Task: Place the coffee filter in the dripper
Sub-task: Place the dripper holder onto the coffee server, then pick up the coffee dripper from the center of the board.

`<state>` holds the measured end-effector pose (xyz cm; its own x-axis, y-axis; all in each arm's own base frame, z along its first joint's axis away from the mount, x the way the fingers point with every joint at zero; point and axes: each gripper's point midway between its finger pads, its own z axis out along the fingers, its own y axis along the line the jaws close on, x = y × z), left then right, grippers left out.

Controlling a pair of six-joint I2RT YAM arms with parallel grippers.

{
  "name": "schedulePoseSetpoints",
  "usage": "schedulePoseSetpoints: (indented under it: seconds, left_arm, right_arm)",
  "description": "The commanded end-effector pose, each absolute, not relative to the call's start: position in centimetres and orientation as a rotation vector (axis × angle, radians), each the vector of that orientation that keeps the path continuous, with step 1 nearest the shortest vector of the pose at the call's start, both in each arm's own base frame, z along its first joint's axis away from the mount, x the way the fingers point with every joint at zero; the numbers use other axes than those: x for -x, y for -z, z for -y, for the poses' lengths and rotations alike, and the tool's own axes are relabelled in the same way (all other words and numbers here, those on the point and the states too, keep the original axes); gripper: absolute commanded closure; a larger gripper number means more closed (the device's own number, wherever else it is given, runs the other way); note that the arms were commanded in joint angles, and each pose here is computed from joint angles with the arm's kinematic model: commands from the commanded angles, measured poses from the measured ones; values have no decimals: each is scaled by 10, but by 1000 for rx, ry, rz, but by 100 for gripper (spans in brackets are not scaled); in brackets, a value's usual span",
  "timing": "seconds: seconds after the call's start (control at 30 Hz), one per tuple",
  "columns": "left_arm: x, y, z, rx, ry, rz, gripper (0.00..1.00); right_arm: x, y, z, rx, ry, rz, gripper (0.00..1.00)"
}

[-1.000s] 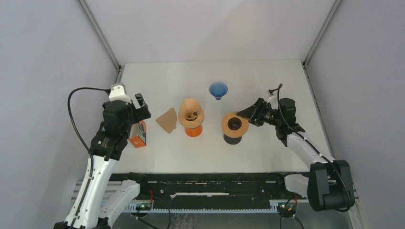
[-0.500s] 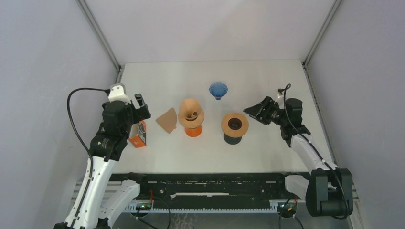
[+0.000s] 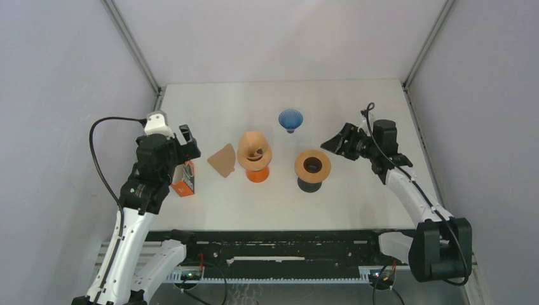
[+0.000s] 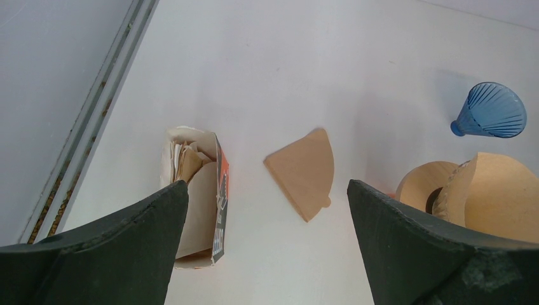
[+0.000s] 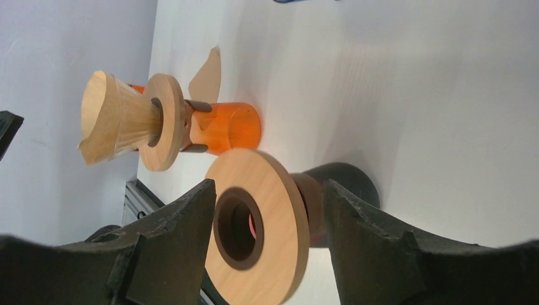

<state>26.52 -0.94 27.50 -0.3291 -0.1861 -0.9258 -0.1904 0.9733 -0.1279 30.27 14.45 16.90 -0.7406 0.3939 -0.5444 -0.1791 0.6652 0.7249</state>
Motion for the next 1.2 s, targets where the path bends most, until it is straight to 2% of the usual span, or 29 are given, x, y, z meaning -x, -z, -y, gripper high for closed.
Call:
schedulePoseSetpoints:
  seconds: [0.0, 0.23, 0.77, 1.17]
  left_arm:
    - [-269, -274, 9, 263, -4, -1904, 0]
    - [-270, -272, 9, 261, -7, -1910, 0]
    - [-275, -264, 10, 256, -20, -1941, 0]
    - [-275, -263, 11, 247, -13, -1945, 0]
  right_arm:
    - [-332, -187, -148, -74, -955, -2152, 30]
    - [-386, -189, -161, -61, -891, -2155, 30]
    - [-489, -129, -204, -118, -829, -2239, 32]
    - [-520, -94, -229, -113, -835, -2319, 44]
